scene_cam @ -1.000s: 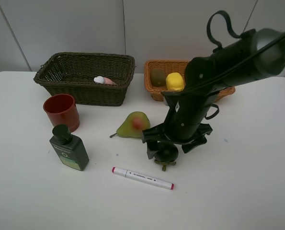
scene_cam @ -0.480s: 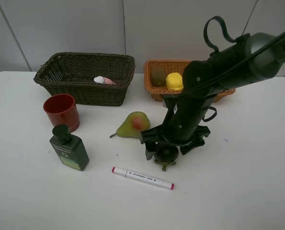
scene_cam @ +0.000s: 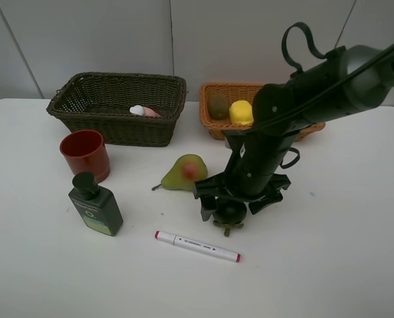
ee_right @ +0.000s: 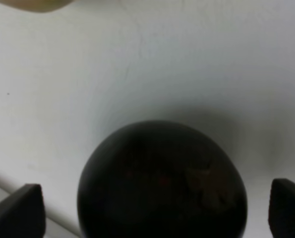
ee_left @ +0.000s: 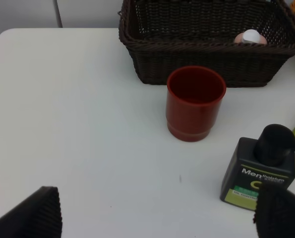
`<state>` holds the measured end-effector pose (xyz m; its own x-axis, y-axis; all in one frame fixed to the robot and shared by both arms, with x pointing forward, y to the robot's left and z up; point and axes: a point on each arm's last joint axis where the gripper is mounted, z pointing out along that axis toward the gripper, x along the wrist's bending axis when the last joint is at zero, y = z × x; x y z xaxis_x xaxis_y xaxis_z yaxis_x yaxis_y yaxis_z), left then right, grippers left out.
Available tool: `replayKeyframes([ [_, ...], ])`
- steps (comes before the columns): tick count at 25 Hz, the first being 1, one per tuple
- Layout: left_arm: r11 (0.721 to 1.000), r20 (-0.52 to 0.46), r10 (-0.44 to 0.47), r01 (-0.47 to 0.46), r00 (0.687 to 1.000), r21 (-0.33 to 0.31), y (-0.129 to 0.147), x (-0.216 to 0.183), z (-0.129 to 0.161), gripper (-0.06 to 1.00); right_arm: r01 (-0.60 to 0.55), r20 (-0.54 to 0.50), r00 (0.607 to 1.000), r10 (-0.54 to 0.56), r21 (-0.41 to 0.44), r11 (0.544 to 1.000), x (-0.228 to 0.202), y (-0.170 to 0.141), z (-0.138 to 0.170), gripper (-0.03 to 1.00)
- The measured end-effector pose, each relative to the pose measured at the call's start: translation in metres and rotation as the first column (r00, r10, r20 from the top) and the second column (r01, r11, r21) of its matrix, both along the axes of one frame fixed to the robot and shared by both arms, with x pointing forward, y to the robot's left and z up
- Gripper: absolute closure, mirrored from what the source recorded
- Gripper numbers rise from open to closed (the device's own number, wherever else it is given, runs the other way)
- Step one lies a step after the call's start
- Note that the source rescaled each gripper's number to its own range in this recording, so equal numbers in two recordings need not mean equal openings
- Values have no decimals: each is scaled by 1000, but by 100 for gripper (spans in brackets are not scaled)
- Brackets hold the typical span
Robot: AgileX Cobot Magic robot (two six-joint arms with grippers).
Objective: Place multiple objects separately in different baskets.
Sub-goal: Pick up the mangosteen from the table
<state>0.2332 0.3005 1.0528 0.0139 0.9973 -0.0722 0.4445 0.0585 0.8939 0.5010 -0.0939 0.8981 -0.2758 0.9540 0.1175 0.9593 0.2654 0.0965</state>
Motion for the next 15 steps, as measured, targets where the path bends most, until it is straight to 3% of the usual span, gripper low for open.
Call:
replayKeyframes([
  [4,1000,0,0,0,1000,0,0,0,0,-6,0,0,1000,0,0,1000,0,0,0,5],
  [6,1000,0,0,0,1000,0,0,0,0,-6,0,0,1000,0,0,1000,0,0,0,19],
  [7,1000,0,0,0,1000,0,0,0,0,-6,0,0,1000,0,0,1000,0,0,0,32],
  [15,1000,0,0,0,1000,0,0,0,0,-6,1,-1,1000,-1,1,1000,0,0,0,33],
])
